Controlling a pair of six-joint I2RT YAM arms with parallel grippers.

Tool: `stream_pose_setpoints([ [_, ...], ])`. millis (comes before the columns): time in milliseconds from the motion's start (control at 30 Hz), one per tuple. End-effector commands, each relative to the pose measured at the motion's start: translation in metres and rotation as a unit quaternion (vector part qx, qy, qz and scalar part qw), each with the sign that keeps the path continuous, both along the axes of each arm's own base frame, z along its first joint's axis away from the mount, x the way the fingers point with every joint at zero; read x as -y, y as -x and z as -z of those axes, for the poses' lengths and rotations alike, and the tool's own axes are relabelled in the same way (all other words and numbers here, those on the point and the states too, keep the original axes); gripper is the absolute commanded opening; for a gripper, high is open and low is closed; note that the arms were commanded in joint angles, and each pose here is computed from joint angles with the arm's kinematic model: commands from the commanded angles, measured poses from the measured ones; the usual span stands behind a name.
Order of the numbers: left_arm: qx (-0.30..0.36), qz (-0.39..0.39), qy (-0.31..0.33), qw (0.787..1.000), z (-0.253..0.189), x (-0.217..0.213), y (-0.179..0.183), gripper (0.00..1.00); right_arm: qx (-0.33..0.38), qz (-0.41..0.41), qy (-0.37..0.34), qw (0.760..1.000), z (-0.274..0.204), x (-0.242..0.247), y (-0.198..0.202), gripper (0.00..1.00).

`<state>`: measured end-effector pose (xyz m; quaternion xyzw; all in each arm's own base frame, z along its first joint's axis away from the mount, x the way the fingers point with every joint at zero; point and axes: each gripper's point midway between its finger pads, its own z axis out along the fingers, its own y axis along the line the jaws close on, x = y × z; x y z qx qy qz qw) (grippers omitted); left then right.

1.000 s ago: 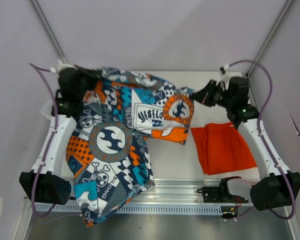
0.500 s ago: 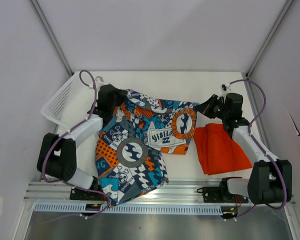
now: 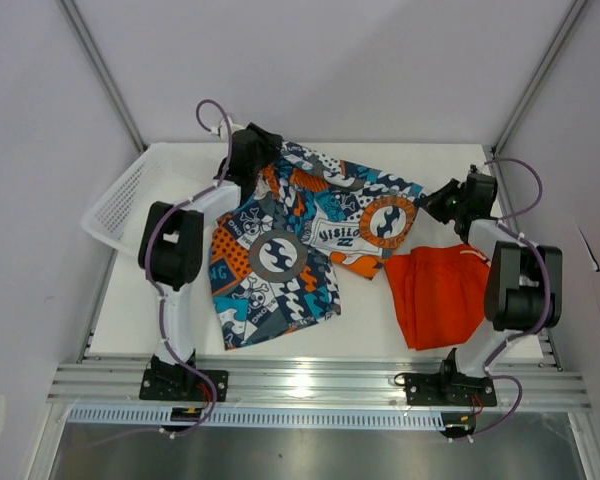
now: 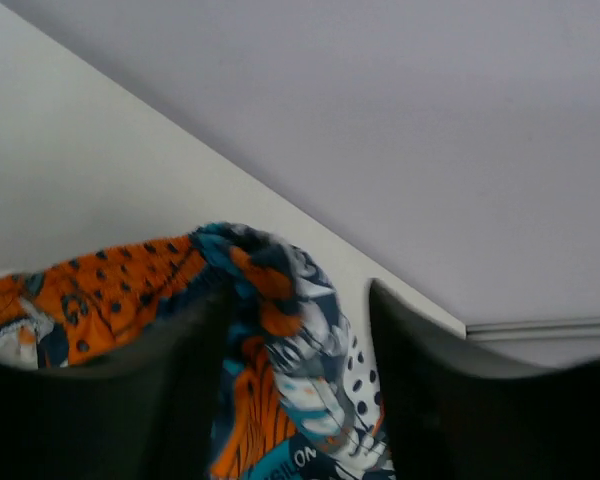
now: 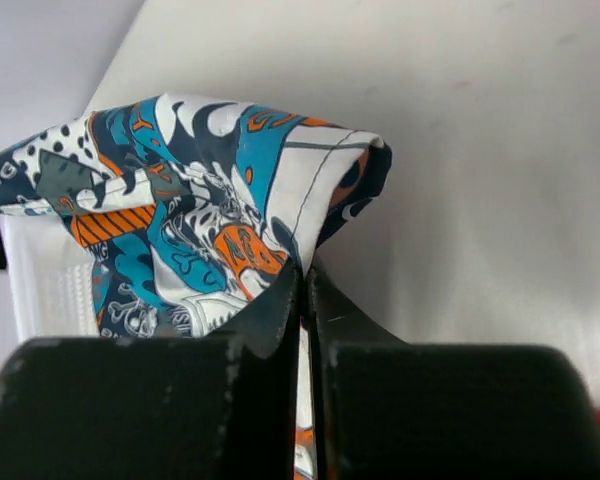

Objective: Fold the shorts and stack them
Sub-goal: Flatten the shorts out

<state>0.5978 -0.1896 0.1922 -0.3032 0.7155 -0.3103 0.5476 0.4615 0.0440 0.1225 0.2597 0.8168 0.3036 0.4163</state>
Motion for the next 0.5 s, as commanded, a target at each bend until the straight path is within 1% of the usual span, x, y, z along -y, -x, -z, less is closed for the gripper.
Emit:
stream_pose_setpoints([
  [0,0.028,0.030,-0.002,0.999,-0.034,0.019,-0.028,0.66,0.018,0.043,-0.004,0.999,-0.006,0.023,-0.046,0.04],
  [33,0.011,0.027,-0.013,0.999,-0.026,0.019,-0.028,0.96,0.005,0.057,0.001,0.998,0.000,0.029,-0.052,0.21],
  [67,-0.001,0.030,-0.028,0.999,-0.023,0.018,-0.025,0.99,-0.024,0.064,0.004,0.998,0.016,0.031,-0.052,0.30],
  [100,0.001,0.030,-0.032,0.999,-0.027,0.017,-0.024,0.99,-0.020,0.071,0.010,0.997,0.009,0.035,-0.059,0.40],
  [133,0.007,0.027,-0.035,0.999,-0.038,0.014,-0.019,0.99,-0.024,0.078,0.015,0.997,0.009,0.038,-0.060,0.55],
  [167,0.003,0.028,-0.046,0.999,-0.038,0.011,-0.014,0.99,-0.031,0.088,0.028,0.995,0.010,0.043,-0.059,0.62],
  [233,0.006,0.027,-0.058,0.998,-0.048,0.007,-0.007,0.99,-0.024,0.098,0.045,0.994,-0.002,0.048,-0.058,0.71],
  [267,0.009,0.028,-0.070,0.997,-0.061,0.004,-0.001,0.99,-0.029,0.108,0.057,0.992,-0.003,0.052,-0.055,0.71],
  [300,0.011,0.031,-0.078,0.996,-0.067,0.002,0.003,0.99,-0.019,0.110,0.069,0.991,-0.015,0.054,-0.053,0.75],
  [333,0.009,0.033,-0.087,0.996,-0.070,0.000,0.008,0.99,-0.028,0.110,0.079,0.990,-0.015,0.052,-0.047,0.76],
  [367,0.020,0.034,-0.097,0.994,-0.087,-0.003,0.016,0.99,-0.033,0.109,0.090,0.989,-0.017,0.051,-0.042,0.76],
  [433,-0.002,0.035,-0.118,0.992,-0.087,-0.011,0.031,0.99,-0.022,0.108,0.122,0.986,-0.034,0.051,-0.035,0.75],
  [467,-0.009,0.034,-0.131,0.991,-0.087,-0.015,0.037,0.99,-0.019,0.089,0.130,0.987,-0.037,0.039,-0.031,0.74],
])
